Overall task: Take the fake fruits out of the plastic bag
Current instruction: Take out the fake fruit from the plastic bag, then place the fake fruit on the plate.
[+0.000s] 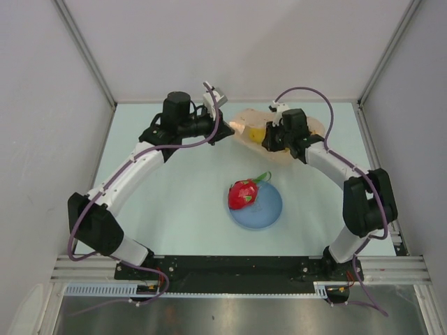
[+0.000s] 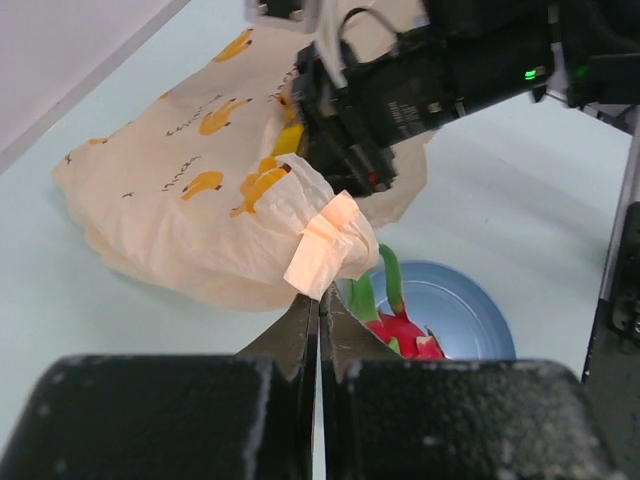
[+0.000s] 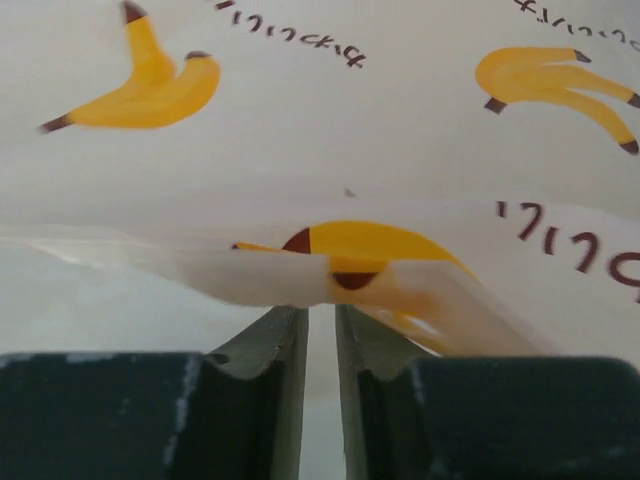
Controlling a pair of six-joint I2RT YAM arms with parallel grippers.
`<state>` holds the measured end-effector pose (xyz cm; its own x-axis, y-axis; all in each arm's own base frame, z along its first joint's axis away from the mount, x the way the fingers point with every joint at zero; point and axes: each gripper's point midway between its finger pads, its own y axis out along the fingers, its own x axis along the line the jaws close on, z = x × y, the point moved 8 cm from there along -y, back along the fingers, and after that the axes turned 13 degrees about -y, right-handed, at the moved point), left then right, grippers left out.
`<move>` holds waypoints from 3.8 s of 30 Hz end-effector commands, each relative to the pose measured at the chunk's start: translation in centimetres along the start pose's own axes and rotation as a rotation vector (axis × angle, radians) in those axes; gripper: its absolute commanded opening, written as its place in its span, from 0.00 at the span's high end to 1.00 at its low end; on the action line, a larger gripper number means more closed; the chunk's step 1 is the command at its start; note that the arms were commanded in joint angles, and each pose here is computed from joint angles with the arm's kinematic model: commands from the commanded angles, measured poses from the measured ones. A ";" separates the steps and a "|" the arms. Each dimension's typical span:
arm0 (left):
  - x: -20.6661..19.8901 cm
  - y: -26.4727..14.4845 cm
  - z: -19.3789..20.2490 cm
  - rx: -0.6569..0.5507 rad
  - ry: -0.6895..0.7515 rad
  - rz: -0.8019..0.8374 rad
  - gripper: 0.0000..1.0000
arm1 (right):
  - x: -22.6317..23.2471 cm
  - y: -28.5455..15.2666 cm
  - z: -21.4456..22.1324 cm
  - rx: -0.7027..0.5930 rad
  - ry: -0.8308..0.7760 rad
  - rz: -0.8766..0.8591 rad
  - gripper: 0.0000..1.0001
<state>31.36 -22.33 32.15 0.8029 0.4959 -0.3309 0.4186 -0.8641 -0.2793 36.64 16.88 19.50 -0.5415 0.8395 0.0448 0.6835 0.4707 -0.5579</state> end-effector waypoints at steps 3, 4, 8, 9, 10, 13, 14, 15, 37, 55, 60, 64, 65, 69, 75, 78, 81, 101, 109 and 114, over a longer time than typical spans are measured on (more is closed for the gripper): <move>-1.6 -0.8 -1.6 -0.007 0.070 0.109 1.00 | -1.7 4.0 -1.5 -0.027 0.159 0.094 0.48; -1.5 -0.8 -1.4 0.000 0.071 0.107 1.00 | -1.9 4.4 -2.0 -0.040 0.165 0.105 0.42; -1.5 -1.0 -1.0 -0.004 0.078 0.098 1.00 | -3.3 6.5 -2.9 -0.052 0.177 0.185 0.17; -1.5 -1.0 -0.5 0.004 0.073 0.097 1.00 | -3.6 7.4 -2.7 -0.039 0.181 0.204 0.13; -1.5 -1.0 -0.4 0.007 0.072 0.098 1.00 | -4.0 7.8 -3.4 -0.051 0.182 0.233 0.05; -1.3 -1.0 0.4 0.028 0.065 0.099 1.00 | -4.5 9.6 -3.6 -0.045 0.184 0.247 0.00; -1.3 -0.9 0.6 0.032 0.062 0.098 1.00 | -4.7 10.1 -3.5 -0.040 0.178 0.246 0.00; -1.2 -0.9 0.8 0.037 0.059 0.098 1.00 | -4.7 10.7 -3.3 -0.033 0.173 0.251 0.00; 0.2 0.4 1.7 0.046 0.045 0.022 1.00 | -3.7 7.8 -6.0 -0.114 0.014 0.171 0.42; 1.0 2.0 0.6 -0.006 -0.064 -0.002 1.00 | 3.3 -8.5 2.8 -0.136 -0.566 -0.351 0.50; 1.1 2.1 0.8 -0.004 -0.068 -0.006 1.00 | 5.3 -12.1 5.9 -0.254 -0.848 -0.288 0.50; 1.2 2.4 1.1 0.003 -0.104 -0.003 1.00 | 6.5 -12.3 9.2 -0.254 -0.940 -0.286 0.50; 1.2 2.5 1.1 0.002 -0.108 -0.002 1.00 | 6.7 -12.2 9.6 -0.249 -0.946 -0.293 0.50; 1.3 2.8 1.3 0.007 -0.132 0.004 1.00 | 7.0 -11.6 10.9 -0.212 -0.931 -0.278 0.51; 1.3 2.8 1.4 0.010 -0.123 -0.001 1.00 | 6.2 -10.4 12.7 -0.190 -0.962 -0.224 0.50; 1.3 2.6 1.5 0.013 -0.118 -0.008 1.00 | 6.2 -9.7 13.3 -0.195 -0.974 -0.221 0.48; 1.2 2.3 1.8 0.015 -0.115 -0.010 1.00 | 6.1 -9.0 13.6 -0.193 -0.987 -0.194 0.47; 0.9 2.5 2.8 0.037 -0.107 -0.012 1.00 | 5.1 -6.1 15.1 -0.164 -1.032 -0.097 0.18; 1.2 3.3 2.7 0.045 -0.115 -0.004 1.00 | 5.3 -6.8 15.8 -0.151 -1.032 -0.122 0.00; 1.3 3.7 2.6 0.051 -0.120 0.000 1.00 | 5.3 -7.7 15.2 -0.177 -1.029 -0.127 0.00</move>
<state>32.18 -23.86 26.71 0.7116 0.5325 -0.4584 0.3926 -0.8424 -0.3691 21.26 13.57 10.12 -0.7293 0.1728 -0.6620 0.6060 0.6122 -0.5079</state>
